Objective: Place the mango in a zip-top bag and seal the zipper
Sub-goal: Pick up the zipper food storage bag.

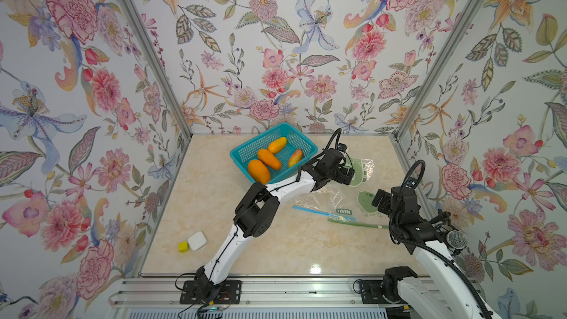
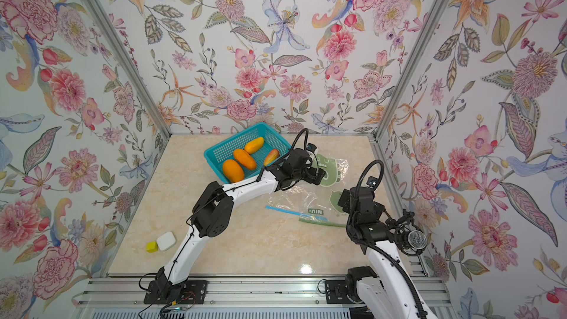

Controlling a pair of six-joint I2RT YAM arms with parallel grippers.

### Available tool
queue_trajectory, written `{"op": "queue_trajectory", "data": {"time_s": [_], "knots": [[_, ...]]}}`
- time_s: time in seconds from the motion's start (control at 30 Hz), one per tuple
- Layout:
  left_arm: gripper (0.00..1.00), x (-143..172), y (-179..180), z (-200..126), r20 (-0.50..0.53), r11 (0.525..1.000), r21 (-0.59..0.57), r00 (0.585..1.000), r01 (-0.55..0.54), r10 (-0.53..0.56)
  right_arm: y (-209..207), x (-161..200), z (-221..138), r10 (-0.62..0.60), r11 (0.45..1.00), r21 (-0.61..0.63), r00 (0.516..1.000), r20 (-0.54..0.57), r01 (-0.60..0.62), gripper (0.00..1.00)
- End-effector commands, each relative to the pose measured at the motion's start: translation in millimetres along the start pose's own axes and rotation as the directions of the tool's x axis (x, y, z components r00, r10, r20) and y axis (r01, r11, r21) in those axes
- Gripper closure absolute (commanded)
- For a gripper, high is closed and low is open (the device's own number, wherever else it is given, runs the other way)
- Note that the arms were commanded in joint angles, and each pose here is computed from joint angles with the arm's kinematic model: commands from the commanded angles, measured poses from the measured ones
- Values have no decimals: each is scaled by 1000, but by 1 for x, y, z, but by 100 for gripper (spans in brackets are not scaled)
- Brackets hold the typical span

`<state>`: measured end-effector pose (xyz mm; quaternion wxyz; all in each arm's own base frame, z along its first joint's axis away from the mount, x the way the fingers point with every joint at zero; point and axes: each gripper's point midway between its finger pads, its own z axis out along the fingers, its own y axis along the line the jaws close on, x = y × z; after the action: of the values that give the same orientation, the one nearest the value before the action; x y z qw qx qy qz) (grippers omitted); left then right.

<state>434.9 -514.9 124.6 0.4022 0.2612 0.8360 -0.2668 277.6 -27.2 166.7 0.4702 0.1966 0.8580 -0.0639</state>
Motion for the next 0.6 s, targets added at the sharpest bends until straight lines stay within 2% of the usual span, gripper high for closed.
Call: {"op": "queue_trajectory", "data": {"time_s": [0.0,0.37,0.47,0.57], "knots": [[1,18,0,15,-70,1000,3,997,-21,21,-4,-15,-5,0,1000,27,1000,30,-1,0],[2,23,4,41,-81,999,-12,996,-37,36,-2,-19,-6,15,1000,20,999,34,-16,0],[7,30,3,47,-95,1000,3,995,-22,22,-1,-18,-5,17,1000,19,999,29,-17,0],[5,33,3,47,-107,1000,6,994,0,0,-1,-17,-4,14,1000,20,1000,25,-14,0]]}}
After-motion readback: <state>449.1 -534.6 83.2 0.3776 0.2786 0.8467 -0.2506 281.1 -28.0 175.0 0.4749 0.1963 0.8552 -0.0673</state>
